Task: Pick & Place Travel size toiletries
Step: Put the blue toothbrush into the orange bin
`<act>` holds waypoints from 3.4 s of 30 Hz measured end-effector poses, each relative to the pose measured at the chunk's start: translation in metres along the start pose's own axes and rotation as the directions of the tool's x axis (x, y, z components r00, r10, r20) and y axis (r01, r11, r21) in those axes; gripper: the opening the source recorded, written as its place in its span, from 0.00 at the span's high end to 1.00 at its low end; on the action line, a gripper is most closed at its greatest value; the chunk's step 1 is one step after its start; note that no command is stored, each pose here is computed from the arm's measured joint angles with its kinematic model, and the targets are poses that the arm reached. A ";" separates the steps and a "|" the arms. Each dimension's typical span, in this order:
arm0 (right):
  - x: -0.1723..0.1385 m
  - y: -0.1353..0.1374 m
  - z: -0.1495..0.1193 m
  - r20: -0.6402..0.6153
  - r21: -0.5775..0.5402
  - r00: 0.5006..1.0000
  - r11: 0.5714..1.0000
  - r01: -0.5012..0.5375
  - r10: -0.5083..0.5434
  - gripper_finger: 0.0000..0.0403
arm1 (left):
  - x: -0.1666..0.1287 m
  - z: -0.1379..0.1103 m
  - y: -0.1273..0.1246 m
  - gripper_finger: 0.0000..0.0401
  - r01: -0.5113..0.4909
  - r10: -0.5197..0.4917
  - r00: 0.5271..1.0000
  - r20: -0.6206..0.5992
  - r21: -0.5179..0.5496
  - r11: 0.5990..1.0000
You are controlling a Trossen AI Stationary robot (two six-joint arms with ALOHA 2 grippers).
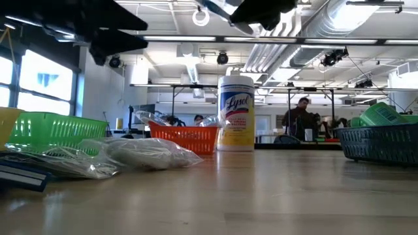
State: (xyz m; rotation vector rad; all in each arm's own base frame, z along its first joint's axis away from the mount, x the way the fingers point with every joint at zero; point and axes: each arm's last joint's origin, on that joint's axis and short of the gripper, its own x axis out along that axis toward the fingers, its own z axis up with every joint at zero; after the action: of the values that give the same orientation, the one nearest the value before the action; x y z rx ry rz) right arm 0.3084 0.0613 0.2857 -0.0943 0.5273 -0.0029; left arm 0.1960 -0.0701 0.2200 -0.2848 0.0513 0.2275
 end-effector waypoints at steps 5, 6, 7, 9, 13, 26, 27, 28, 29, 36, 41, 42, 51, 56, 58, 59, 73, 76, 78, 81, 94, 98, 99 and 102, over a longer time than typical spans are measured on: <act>0.006 -0.021 0.000 -0.001 0.002 1.000 1.000 -0.030 0.030 0.96 | 0.013 0.011 0.016 0.49 0.036 -0.039 0.999 0.035 0.082 0.996; 0.007 -0.026 0.001 0.013 0.002 0.999 0.999 -0.032 0.032 0.96 | 0.015 0.014 0.020 0.49 0.039 -0.043 0.998 0.043 0.095 0.995; 0.008 -0.030 0.002 0.025 0.006 0.999 0.999 -0.036 0.036 0.96 | 0.017 0.016 0.024 0.49 0.037 -0.043 0.998 0.049 0.107 0.994; 0.014 -0.040 0.001 0.032 0.002 0.999 1.000 -0.027 0.026 0.96 | 0.021 0.019 0.032 0.49 0.032 -0.040 0.998 0.057 0.134 0.991; 0.025 -0.063 -0.003 0.029 0.009 0.999 1.000 0.012 -0.012 0.96 | 0.027 0.026 0.047 0.49 0.017 -0.034 0.996 0.081 0.201 0.979; 0.068 -0.102 -0.012 0.165 0.036 0.985 0.997 -0.062 0.056 0.96 | 0.035 0.041 0.079 0.49 0.045 -0.073 0.989 0.128 0.209 0.977; 0.070 -0.102 -0.012 0.179 0.041 0.982 0.997 -0.064 0.055 0.96 | 0.034 0.042 0.078 0.49 0.047 -0.076 0.988 0.133 0.208 0.977; 0.071 -0.102 -0.013 0.179 0.047 0.982 0.997 -0.067 0.057 0.96 | 0.034 0.042 0.078 0.49 0.054 -0.084 0.987 0.140 0.209 0.977; 0.073 -0.102 -0.014 0.175 0.050 0.983 0.996 -0.068 0.058 0.96 | 0.034 0.043 0.077 0.49 0.062 -0.095 0.984 0.149 0.209 0.976; 0.079 -0.103 -0.016 0.187 0.053 0.981 0.997 -0.060 0.049 0.96 | 0.034 0.045 0.076 0.49 0.102 -0.135 0.977 0.162 0.201 0.974; 0.079 -0.103 -0.014 0.202 0.050 0.978 0.997 -0.058 0.046 0.96 | 0.034 0.045 0.075 0.49 0.111 -0.142 0.977 0.160 0.191 0.975; 0.079 -0.103 -0.014 0.208 0.049 0.977 0.997 -0.057 0.045 0.96 | 0.034 0.045 0.075 0.50 0.112 -0.142 0.977 0.160 0.186 0.976; 0.079 -0.103 -0.014 0.207 0.046 0.977 0.998 -0.054 0.043 0.96 | 0.034 0.045 0.076 0.68 0.104 -0.133 0.978 0.163 0.176 0.979; 0.079 -0.103 -0.013 0.217 0.044 0.975 0.998 -0.050 0.039 0.96 | 0.033 0.051 0.075 0.75 0.088 -0.126 0.967 0.220 0.173 0.981; 0.078 -0.103 -0.012 0.223 0.043 0.974 0.998 -0.050 0.039 0.96 | 0.032 0.050 0.075 0.77 0.088 -0.126 0.967 0.220 0.174 0.981; 0.078 -0.103 -0.012 0.225 0.042 0.974 0.998 -0.049 0.038 0.96 | 0.032 0.051 0.075 0.78 0.088 -0.125 0.967 0.220 0.172 0.981; 0.078 -0.103 -0.012 0.225 0.049 0.973 0.997 -0.060 0.048 0.96 | 0.033 0.049 0.075 0.89 0.087 -0.119 0.972 0.204 0.156 0.984; 0.078 -0.102 -0.012 0.229 0.059 0.970 0.994 -0.097 0.081 0.96 | 0.033 0.049 0.075 0.89 0.096 -0.123 0.971 0.203 0.139 0.986; 0.078 -0.102 -0.012 0.230 0.058 0.969 0.992 -0.108 0.092 0.95 | 0.033 0.049 0.075 0.89 0.096 -0.123 0.972 0.201 0.140 0.986; 0.078 -0.102 -0.012 0.227 0.060 0.971 0.994 -0.088 0.072 0.88 | 0.033 0.047 0.076 0.89 0.093 -0.118 0.975 0.187 0.140 0.986; 0.065 -0.105 -0.007 0.193 0.002 0.980 0.999 0.051 -0.051 0.39 | 0.034 0.044 0.077 0.93 0.079 -0.109 0.982 0.152 0.194 0.978; 0.046 -0.108 -0.006 0.105 0.020 0.977 0.983 0.183 -0.184 0.28 | 0.034 0.044 0.077 0.93 0.046 -0.081 0.984 0.161 0.208 0.977; 0.042 -0.109 -0.006 0.087 0.022 0.973 0.977 0.211 -0.212 0.26 | 0.034 0.044 0.078 0.93 0.026 -0.062 0.984 0.165 0.214 0.976; 0.027 -0.109 -0.008 0.012 0.015 0.965 0.965 0.261 -0.261 0.23 | 0.034 0.043 0.081 0.93 -0.060 0.023 0.987 0.161 0.228 0.972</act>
State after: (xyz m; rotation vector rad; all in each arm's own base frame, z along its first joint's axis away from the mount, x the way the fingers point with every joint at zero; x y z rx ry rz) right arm 0.3302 -0.0488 0.2750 -0.1502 0.4981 -0.2636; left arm 0.2116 0.0250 0.2359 -0.0314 -0.0723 0.2821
